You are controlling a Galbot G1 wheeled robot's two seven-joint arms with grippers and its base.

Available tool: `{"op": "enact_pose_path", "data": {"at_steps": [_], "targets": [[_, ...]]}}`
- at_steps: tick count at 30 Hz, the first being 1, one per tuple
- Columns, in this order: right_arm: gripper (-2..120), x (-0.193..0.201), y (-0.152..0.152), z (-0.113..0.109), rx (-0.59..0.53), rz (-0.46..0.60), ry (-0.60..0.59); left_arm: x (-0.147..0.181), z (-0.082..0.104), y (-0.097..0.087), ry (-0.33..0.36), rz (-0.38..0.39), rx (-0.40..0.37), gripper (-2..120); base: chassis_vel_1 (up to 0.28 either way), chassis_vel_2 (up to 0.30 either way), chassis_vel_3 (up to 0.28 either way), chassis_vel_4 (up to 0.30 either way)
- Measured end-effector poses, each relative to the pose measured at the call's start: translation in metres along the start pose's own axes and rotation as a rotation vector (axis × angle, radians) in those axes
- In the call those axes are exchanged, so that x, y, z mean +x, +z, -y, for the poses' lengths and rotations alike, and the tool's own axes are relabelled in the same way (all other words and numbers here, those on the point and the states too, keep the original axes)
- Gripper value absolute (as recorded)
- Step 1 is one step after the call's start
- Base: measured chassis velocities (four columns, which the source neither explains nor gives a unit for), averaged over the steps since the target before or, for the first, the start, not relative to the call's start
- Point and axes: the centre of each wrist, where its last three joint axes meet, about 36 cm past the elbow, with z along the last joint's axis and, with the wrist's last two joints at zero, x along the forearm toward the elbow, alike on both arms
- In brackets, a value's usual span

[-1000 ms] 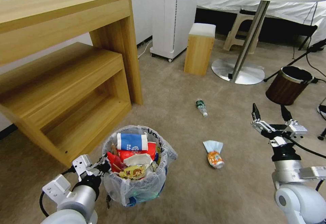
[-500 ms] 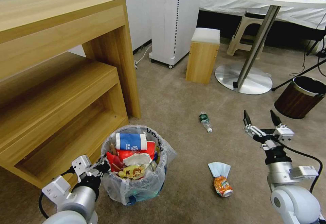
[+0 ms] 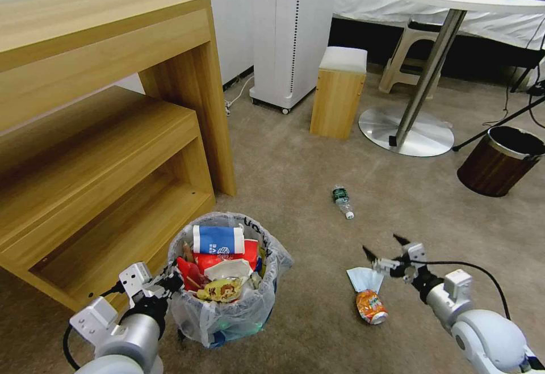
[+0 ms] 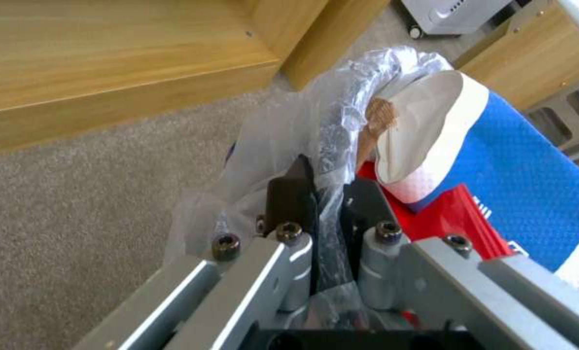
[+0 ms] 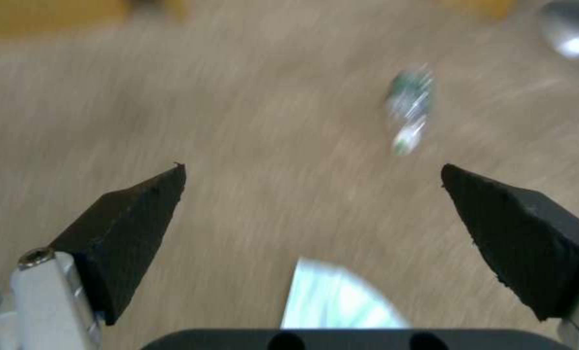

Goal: Pick up the trash bin and place the garbage on the floor into it.

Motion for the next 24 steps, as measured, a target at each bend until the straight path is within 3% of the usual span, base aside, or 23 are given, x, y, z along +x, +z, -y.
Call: {"op": "enact_pose_path", "data": {"at_steps": [2, 3, 4, 6, 7, 10, 17, 19, 24], "targets": [[100, 0.001, 0.017, 0.011, 0.068, -0.084, -0.111, 0.0, 0.0, 0.0, -0.002, 0.004, 0.003, 3, 0.0, 0.0, 0.0, 0.0], [100, 0.001, 0.017, 0.011, 0.068, -0.084, -0.111, 0.0, 0.0, 0.0, -0.002, 0.004, 0.003, 3, 0.0, 0.0, 0.0, 0.0], [100, 0.002, 0.034, 0.023, 0.146, -0.097, -0.283, 0.0, 0.001, 0.001, 0.001, 0.006, 0.006, 3, 0.0, 0.0, 0.0, 0.0], [100, 0.004, 0.043, 0.042, 0.254, -0.114, -0.515, -0.001, 0.004, 0.002, 0.006, 0.01, 0.007, 3, 0.0, 0.0, 0.0, 0.0], [100, 0.004, 0.043, 0.042, 0.254, -0.114, -0.515, -0.001, 0.004, 0.002, 0.006, 0.01, 0.007, 3, 0.0, 0.0, 0.0, 0.0], [100, 0.005, 0.044, 0.06, 0.362, -0.182, -0.661, -0.001, 0.007, 0.002, 0.01, 0.015, 0.007, 3, 0.0, 0.0, 0.0, 0.0], [100, 0.003, 0.047, 0.092, 0.483, -0.318, -0.742, -0.002, 0.007, 0.001, 0.011, 0.023, 0.009, 3, 0.0, 0.0, 0.0, 0.0], [100, 0.003, 0.048, 0.111, 0.526, -0.38, -0.722, -0.002, 0.006, 0.0, 0.009, 0.028, 0.011, 3, 0.0, 0.0, 0.0, 0.0], [100, -0.002, 0.054, 0.126, 0.526, -0.414, -0.681, -0.002, 0.007, 0.0, 0.009, 0.035, 0.02, 3, 0.0, 0.0, 0.0, 0.0]]}}
